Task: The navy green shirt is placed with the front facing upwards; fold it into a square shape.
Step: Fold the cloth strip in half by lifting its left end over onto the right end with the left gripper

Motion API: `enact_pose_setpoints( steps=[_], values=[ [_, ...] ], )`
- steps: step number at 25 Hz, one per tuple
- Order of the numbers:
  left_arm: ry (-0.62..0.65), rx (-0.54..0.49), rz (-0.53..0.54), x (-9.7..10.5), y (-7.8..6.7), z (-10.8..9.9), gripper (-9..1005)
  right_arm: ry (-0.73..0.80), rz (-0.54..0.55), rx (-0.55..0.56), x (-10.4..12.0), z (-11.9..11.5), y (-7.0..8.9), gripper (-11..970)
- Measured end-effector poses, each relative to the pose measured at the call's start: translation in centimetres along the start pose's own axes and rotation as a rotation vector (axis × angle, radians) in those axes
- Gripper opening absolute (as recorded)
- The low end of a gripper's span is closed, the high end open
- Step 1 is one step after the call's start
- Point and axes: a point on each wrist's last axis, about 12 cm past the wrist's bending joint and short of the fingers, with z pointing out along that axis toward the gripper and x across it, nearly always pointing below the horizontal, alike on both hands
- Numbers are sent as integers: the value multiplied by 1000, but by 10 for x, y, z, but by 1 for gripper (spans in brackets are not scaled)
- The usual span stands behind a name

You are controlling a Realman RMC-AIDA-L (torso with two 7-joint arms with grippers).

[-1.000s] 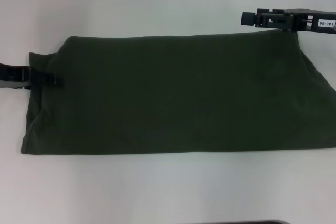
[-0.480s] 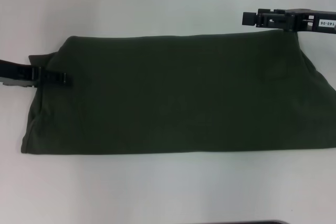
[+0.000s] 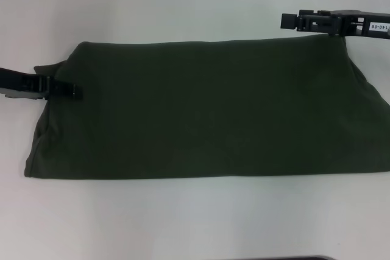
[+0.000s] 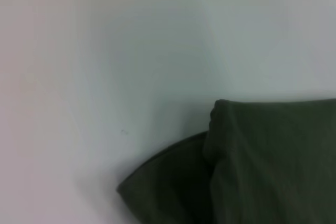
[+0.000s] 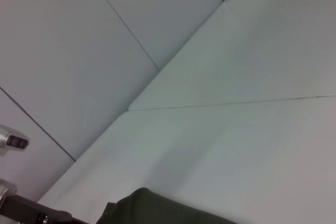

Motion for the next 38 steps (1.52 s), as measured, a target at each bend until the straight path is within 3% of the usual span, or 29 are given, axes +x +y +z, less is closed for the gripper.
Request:
enact_pose_setpoints(
  steps=[22, 27, 38],
  values=[
    [-22, -10, -13, -2, 3, -4, 389, -5, -8, 0, -1, 0, 0, 914],
    [-23, -12, -7, -5, 2, -4, 151, -4, -9, 1, 0, 0, 0, 913],
    [-24, -7, -13, -3, 2, -3, 15, -7, -3, 3, 2, -1, -1, 913]
  ],
)
